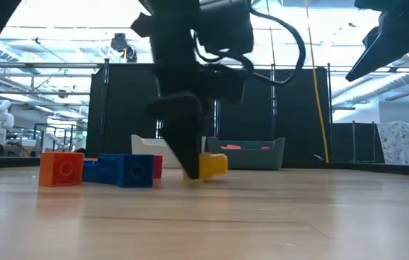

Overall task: Sort blocks by size
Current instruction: Put the yellow 1 stud game piece into the blue bin, then put the red cube 4 stud game piece into the white bin, then put the blue 1 stud game piece into the blue bin

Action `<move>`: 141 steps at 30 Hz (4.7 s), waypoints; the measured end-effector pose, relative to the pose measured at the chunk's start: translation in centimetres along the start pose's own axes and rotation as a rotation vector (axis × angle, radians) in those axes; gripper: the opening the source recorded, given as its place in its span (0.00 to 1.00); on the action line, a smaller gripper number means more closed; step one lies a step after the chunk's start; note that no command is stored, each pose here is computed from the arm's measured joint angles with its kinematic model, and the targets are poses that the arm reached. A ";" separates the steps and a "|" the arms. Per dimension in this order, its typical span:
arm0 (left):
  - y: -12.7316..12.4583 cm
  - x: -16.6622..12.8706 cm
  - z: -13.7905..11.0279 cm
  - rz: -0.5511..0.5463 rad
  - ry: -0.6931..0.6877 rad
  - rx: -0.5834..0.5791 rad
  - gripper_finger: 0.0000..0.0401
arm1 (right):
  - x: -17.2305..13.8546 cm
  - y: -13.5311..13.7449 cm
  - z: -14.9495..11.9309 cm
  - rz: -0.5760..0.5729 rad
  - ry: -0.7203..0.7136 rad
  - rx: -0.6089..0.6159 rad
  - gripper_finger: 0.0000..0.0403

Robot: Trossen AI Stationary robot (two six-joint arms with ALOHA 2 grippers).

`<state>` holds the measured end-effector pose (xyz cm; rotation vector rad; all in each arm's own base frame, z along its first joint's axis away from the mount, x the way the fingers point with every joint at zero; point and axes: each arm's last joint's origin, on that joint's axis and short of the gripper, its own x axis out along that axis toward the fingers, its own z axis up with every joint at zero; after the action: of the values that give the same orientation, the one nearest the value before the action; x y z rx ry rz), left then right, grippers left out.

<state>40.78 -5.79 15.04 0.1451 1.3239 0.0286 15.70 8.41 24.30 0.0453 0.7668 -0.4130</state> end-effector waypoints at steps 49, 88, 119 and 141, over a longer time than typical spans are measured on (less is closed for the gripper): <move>9.8 -4.5 2.8 0.099 0.051 0.067 0.57 | 0.0 0.0 0.0 -0.001 -0.001 -0.030 0.48; -2.3 0.4 -5.4 0.291 0.023 -0.818 0.54 | 1.8 -0.1 -2.2 -0.020 0.020 -0.053 0.48; 25.9 -9.3 -9.9 0.570 -0.150 -0.895 0.24 | 1.8 -0.2 -2.3 -0.021 0.022 -0.051 0.48; 24.2 -7.7 -9.0 0.290 -0.086 -0.607 0.58 | 1.8 -0.1 -2.3 -0.020 0.020 -0.048 0.48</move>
<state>31.70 18.16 23.25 -0.1790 1.1483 0.6562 15.29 8.10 21.47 -0.0031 0.7972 -0.4137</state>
